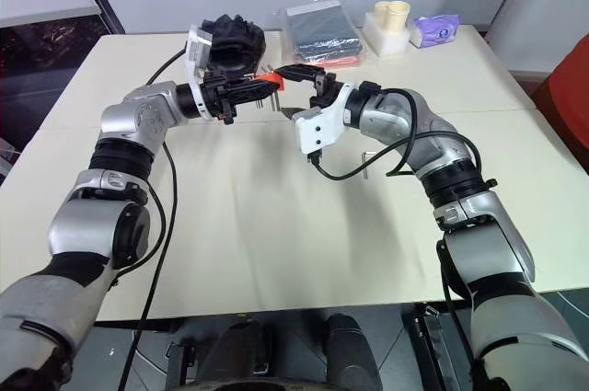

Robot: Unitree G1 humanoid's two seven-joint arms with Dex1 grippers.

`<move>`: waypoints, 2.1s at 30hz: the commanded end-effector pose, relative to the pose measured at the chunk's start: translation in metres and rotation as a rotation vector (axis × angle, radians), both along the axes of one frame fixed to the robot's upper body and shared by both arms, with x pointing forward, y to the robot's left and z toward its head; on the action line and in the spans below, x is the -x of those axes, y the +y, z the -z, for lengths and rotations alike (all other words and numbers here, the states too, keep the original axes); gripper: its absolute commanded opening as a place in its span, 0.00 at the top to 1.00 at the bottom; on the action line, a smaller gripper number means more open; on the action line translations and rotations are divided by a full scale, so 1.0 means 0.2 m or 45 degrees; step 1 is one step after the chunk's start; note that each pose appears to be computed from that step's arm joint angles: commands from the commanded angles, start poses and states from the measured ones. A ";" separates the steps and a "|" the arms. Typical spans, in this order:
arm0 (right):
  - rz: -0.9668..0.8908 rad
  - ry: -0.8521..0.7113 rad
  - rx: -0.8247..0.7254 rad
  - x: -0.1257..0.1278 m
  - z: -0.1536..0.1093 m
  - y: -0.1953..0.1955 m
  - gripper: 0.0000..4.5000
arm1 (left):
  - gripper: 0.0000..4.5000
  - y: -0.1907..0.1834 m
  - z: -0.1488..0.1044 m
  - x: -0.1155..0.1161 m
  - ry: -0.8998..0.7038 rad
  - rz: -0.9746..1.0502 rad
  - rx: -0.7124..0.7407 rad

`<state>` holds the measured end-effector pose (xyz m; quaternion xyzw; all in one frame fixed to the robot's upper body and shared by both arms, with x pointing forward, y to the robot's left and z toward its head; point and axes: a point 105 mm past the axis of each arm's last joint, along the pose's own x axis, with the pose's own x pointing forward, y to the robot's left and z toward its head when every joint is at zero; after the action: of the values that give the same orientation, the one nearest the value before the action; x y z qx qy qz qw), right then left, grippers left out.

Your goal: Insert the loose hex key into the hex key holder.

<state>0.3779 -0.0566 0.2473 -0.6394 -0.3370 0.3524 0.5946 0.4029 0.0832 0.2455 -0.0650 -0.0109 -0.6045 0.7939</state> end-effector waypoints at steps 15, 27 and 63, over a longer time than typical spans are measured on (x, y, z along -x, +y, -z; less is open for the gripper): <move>0.984 1.595 -0.867 -0.07 0.40 -0.58 0.01 | 1.00 0.10 0.16 0.24 -0.291 0.080 -0.332; 1.196 1.850 -1.114 -0.04 0.48 -0.66 0.01 | 1.00 0.04 0.18 0.29 -0.257 0.024 -0.232; 1.308 1.841 -1.248 -0.15 0.68 -0.49 0.98 | 1.00 0.06 0.18 0.28 -0.218 -0.075 -0.156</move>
<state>0.4080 -0.1663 0.1113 -0.0478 0.3170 0.1601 0.9336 0.3470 0.0931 0.1919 0.0383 -0.0206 -0.5784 0.8146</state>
